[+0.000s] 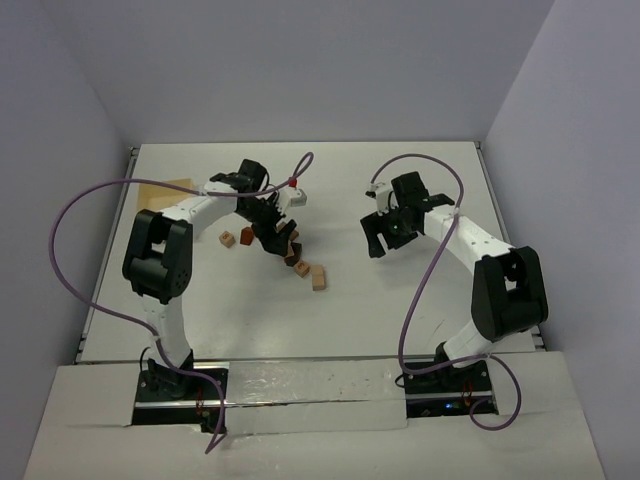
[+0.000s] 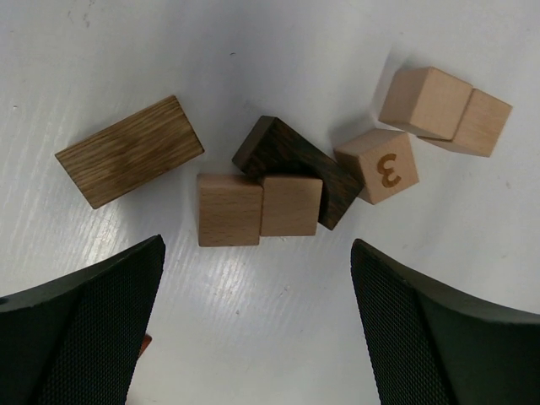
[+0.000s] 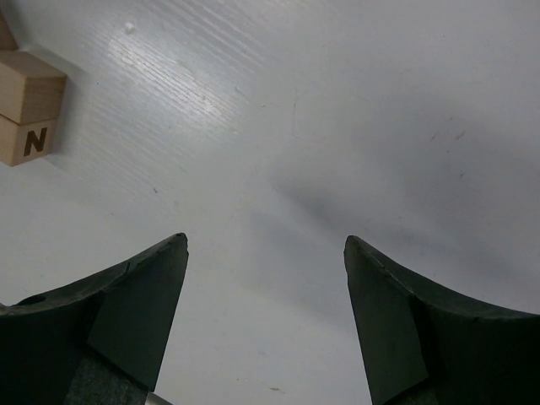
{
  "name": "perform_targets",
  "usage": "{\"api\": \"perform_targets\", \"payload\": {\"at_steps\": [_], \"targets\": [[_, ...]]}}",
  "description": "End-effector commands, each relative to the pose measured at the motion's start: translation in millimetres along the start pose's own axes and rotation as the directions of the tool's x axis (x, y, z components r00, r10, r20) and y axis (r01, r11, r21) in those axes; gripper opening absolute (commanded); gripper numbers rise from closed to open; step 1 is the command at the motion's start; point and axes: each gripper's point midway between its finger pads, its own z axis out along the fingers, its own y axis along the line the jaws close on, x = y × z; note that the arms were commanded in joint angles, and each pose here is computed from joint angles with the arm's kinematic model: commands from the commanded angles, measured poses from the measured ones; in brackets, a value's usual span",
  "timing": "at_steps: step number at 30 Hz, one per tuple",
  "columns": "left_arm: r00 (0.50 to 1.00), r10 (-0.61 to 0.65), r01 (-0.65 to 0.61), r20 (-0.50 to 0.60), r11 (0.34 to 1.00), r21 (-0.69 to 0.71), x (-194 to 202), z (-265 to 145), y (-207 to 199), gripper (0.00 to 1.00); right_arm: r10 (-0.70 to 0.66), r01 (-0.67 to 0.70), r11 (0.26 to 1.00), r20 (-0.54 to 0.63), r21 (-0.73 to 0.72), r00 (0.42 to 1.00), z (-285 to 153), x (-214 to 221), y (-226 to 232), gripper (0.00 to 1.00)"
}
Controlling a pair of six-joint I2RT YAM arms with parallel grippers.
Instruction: Build the wood block tower
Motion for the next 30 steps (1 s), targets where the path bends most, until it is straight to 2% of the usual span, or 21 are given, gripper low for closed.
{"api": "perform_targets", "payload": {"at_steps": [1,8,17,30], "targets": [[1.0,0.012,-0.011,0.014,0.998,-0.062,-15,6,15,0.96,-0.007,0.007,1.0,0.044,-0.003,0.999,-8,-7,1,0.82],[0.999,0.037,-0.036,0.013,0.998,-0.053,-13,13,4,0.96,-0.007,0.007,1.0,0.033,0.003,0.999,-8,0,-2,0.82],[1.0,0.028,-0.027,0.013,0.995,-0.095,-15,17,10,0.97,-0.001,0.001,1.0,0.026,0.004,1.0,-7,6,-6,0.82],[1.0,0.012,-0.016,-0.026,0.986,-0.168,-11,24,30,0.89,0.005,-0.006,1.0,0.031,0.01,1.0,-9,4,-10,0.82]]}}
